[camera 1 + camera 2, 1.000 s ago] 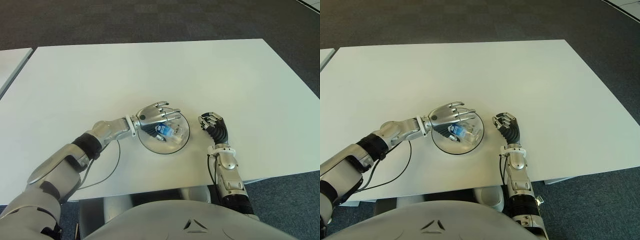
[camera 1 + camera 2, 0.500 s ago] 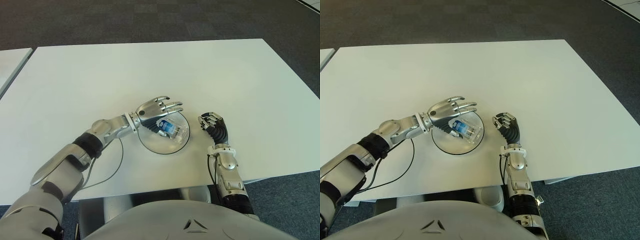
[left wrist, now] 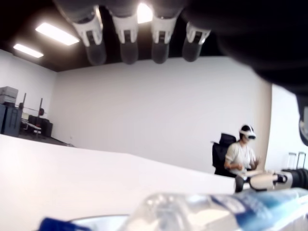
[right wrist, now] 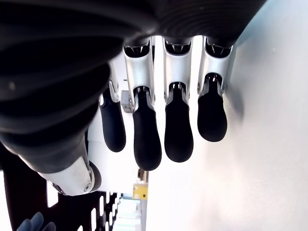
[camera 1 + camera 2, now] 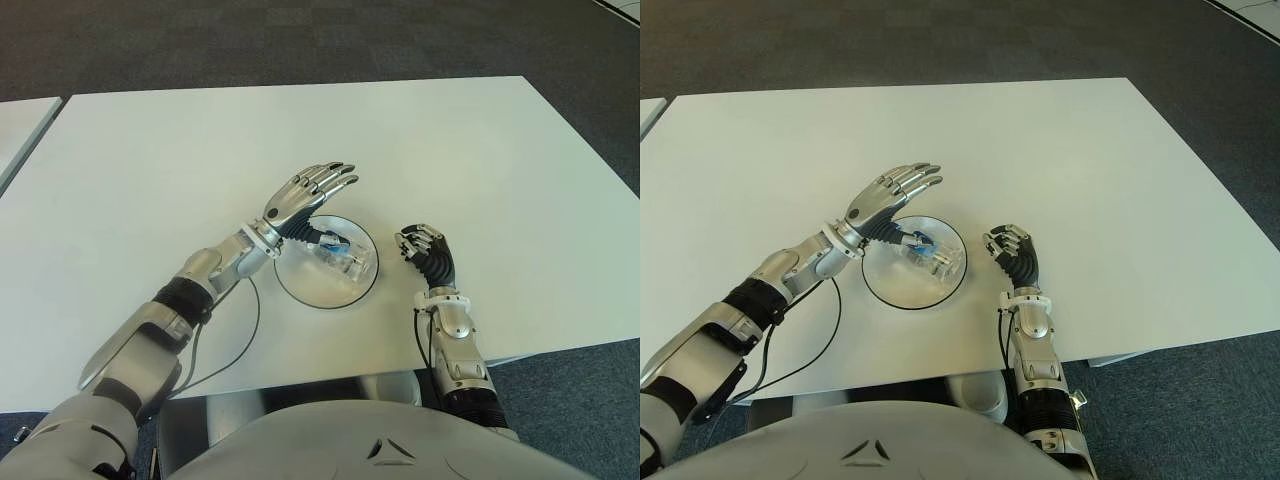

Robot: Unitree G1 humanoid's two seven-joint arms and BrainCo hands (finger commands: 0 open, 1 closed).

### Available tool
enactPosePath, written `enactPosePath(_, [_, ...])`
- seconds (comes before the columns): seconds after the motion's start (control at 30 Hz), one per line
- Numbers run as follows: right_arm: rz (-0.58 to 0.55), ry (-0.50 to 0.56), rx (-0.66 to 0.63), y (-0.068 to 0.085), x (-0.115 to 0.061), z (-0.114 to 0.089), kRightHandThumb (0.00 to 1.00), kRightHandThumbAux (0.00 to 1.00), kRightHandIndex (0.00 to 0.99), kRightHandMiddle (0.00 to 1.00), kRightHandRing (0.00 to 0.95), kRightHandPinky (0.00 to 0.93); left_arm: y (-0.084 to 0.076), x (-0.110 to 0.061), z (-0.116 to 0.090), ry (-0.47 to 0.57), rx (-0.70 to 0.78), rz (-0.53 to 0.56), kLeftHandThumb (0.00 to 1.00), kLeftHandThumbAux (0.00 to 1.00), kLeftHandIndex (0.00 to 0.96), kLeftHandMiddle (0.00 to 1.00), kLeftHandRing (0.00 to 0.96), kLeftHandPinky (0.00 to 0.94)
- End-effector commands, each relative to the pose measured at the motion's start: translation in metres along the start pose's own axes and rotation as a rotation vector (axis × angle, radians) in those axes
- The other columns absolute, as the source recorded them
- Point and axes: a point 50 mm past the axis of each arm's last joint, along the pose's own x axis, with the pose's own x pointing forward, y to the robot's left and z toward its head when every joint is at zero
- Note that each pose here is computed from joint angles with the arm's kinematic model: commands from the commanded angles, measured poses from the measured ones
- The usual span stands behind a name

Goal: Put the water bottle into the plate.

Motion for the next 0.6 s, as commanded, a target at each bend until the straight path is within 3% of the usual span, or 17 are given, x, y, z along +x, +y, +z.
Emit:
enactPosePath(0.03, [-0.006,0.069,0.002,-0.001,-0.004,-0.011,0.705,0.729,0.434,0.642,0.649,0.659,-0.001,-0.007,0.0,0.065,-0.109,0.071,0.0,0.38,0.0,0.0,0.0,0.0])
enactPosePath(0.6, [-0.002,0.074,-0.006,-0.004,-0.003,-0.011,0.704,0.728,0.435,0.649,0.652,0.666,-0.012,-0.03,-0.007,0.186,-0.325,0.314,0.0,0.413,0.0,0.0,0.0,0.0])
